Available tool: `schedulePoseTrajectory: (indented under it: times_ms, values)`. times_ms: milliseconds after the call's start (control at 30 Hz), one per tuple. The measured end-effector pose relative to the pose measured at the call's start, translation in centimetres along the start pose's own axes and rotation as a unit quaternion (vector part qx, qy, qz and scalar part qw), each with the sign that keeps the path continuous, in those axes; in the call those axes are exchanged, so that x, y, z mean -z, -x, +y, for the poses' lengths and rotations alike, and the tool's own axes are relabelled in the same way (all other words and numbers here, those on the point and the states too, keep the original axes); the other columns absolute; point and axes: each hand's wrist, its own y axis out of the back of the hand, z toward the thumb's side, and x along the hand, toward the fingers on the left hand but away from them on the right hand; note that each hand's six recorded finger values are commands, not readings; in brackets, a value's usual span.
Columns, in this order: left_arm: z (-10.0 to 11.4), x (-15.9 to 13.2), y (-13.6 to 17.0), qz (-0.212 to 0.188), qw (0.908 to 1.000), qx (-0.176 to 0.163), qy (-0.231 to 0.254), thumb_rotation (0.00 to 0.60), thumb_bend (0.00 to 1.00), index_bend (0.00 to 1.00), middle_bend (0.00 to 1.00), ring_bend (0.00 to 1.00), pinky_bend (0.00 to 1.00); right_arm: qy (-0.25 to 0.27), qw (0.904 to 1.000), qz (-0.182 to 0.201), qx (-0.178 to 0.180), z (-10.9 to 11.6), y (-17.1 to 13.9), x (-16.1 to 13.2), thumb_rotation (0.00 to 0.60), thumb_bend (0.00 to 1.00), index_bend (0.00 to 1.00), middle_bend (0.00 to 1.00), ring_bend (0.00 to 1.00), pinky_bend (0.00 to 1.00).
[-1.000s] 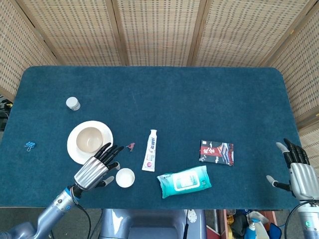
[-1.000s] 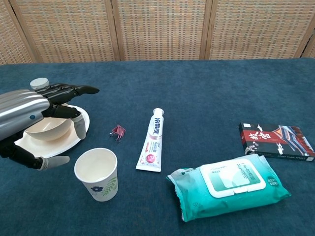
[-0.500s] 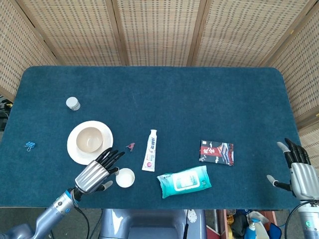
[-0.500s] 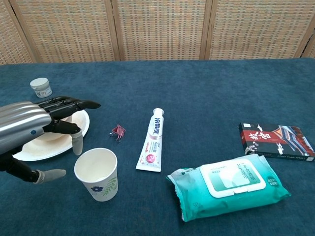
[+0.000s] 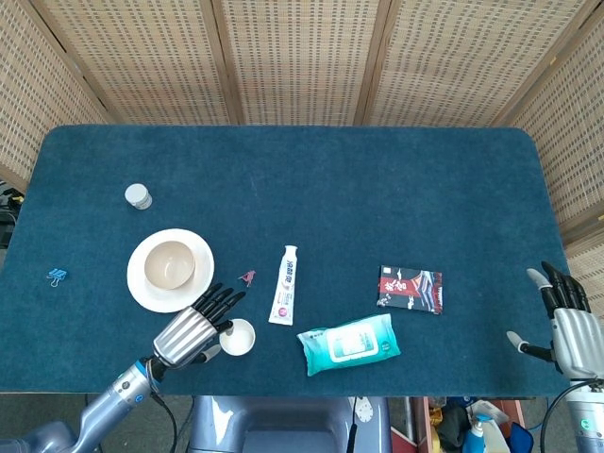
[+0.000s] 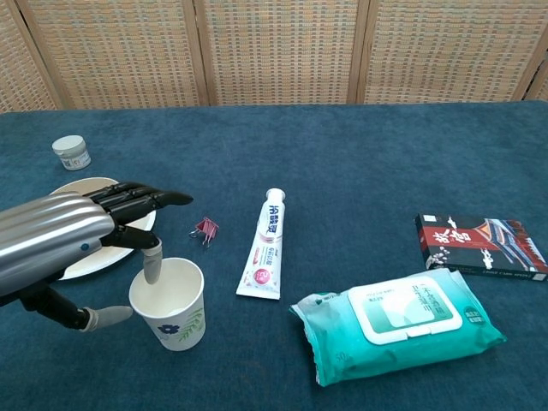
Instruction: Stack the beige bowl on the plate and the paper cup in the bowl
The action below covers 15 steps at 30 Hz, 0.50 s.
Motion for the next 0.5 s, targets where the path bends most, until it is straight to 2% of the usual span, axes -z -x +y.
schedulePoseTrajectory:
  times_ms: [167, 333, 500]
  values:
    - [-0.7, -0.2, -0.7, 0.000, 1.0000, 0.006, 0.001, 0.600, 0.28, 0.52, 0.02, 0.00, 0.00, 0.000, 1.0000, -0.001, 0.002, 0.1, 0.0, 0.1, 0.600, 0.14, 0.08, 0.00, 0.00, 0.00]
    - [-1.0, -0.5, -1.2, 0.000, 1.0000, 0.005, 0.001, 0.600, 0.40, 0.60, 0.03, 0.00, 0.00, 0.001, 1.0000, -0.003, 0.003, 0.2, 0.0, 0.2, 0.600, 0.14, 0.08, 0.00, 0.00, 0.00]
    - [-0.9, -0.6, -1.3, 0.001, 1.0000, -0.002, -0.002, 0.600, 0.44, 0.62, 0.04, 0.00, 0.00, 0.003, 1.0000, -0.003, 0.005, 0.3, 0.0, 0.3, 0.600, 0.14, 0.08, 0.00, 0.00, 0.00]
